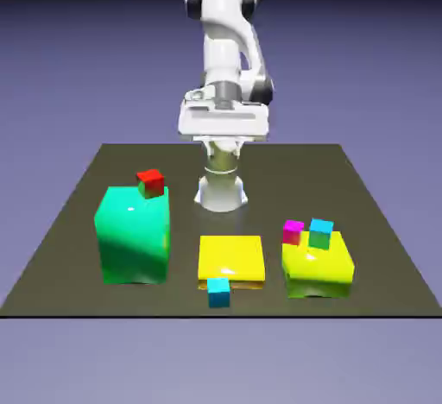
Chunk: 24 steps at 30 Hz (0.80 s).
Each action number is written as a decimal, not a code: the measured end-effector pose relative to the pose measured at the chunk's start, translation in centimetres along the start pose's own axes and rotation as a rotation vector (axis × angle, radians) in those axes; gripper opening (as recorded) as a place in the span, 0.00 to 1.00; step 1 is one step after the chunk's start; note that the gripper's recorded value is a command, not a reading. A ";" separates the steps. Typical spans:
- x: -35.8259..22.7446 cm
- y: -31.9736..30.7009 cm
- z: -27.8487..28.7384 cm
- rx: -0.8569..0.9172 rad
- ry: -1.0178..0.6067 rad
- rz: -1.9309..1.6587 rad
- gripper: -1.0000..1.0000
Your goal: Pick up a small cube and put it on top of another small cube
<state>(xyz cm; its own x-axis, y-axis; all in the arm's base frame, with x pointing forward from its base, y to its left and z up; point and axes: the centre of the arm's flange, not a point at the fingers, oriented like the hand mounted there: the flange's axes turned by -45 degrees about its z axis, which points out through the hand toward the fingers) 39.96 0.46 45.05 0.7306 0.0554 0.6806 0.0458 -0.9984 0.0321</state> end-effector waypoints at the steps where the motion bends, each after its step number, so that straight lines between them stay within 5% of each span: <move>1: 0.1 0.0 1.1 0.001 -0.039 -0.002 0.50; 24: -7.1 0.5 26.8 0.044 -0.943 -0.042 0.50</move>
<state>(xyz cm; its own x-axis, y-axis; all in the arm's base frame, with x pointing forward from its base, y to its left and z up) 53.06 -0.26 20.62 0.9765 0.0935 -0.1941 0.0959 -0.9954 0.0027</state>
